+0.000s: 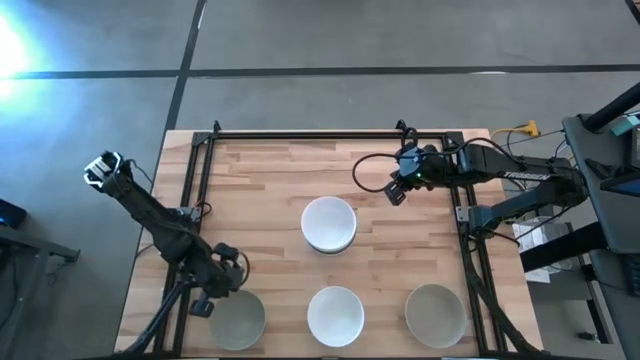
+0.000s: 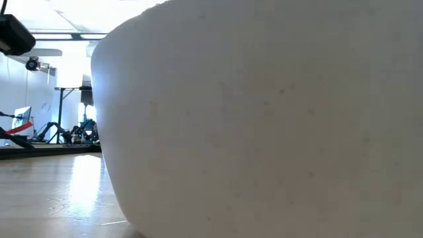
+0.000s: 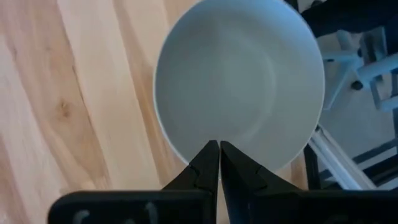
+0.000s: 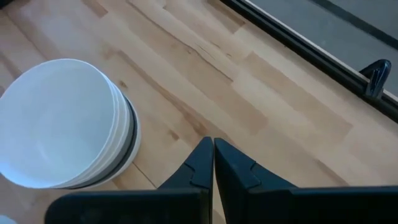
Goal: Nest bowls inside each other
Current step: Stack the brown bowl on the white bowl
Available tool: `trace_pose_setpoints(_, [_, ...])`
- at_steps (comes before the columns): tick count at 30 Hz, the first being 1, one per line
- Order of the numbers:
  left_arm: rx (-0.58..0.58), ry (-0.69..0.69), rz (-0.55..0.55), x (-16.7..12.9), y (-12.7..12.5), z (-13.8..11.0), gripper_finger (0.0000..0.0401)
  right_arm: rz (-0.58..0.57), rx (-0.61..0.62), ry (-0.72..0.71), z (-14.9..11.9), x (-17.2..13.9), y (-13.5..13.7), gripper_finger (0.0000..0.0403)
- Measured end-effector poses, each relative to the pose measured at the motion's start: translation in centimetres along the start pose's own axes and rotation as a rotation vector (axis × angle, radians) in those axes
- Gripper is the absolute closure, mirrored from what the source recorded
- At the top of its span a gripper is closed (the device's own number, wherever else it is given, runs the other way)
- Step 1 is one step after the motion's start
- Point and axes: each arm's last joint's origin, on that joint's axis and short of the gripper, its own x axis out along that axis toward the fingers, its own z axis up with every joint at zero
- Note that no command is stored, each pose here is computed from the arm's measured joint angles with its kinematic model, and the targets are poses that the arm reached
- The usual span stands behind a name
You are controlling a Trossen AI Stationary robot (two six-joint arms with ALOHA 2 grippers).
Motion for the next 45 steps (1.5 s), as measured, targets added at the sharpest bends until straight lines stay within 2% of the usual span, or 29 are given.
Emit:
trace_pose_setpoints(5, [-0.031, -0.008, -0.005, 0.0, 0.0, 0.1, 0.0401, 0.01, 0.009, -0.022, 0.2, 0.0, 0.1, 0.0394])
trace_pose_setpoints(11, [-0.052, 0.004, 0.046, 0.6, 0.6, 0.3, 0.04, 0.021, 0.019, -0.041, 0.4, 0.0, 0.3, 0.0394])
trace_pose_setpoints(14, [-0.04, 0.012, 0.052, 0.8, 0.6, 0.4, 0.0383, 0.022, 0.031, -0.041, 0.4, 0.0, 0.3, 0.0394])
trace_pose_setpoints(18, [-0.026, 0.019, 0.064, 1.1, 0.6, 0.4, 0.0327, 0.022, 0.036, -0.041, 0.4, 0.0, 0.3, 0.0394])
trace_pose_setpoints(24, [-0.035, 0.009, 0.09, 1.2, 0.7, 0.5, 0.0207, 0.022, 0.035, -0.041, 0.4, 0.0, 0.3, 0.0394])
trace_pose_setpoints(27, [-0.086, 0.02, 0.102, 1.6, 0.9, 0.6, 0.015, 0.022, 0.035, -0.041, 0.4, 0.0, 0.3, 0.0394])
trace_pose_setpoints(31, [-0.123, 0.066, 0.137, 3.0, 1.1, 0.8, 0.0106, 0.022, 0.035, -0.042, 0.4, 0.0, 0.3, 0.0394])
trace_pose_setpoints(40, [-0.141, 0.21, 0.233, 7.1, 1.8, 1.0, 0.0099, 0.023, 0.035, -0.042, 0.4, 0.0, 0.3, 0.0394])
trace_pose_setpoints(45, [-0.166, 0.285, 0.209, 8.5, 2.0, 1.0, 0.0138, 0.029, 0.035, -0.037, 0.4, 0.0, 0.3, 0.0394])
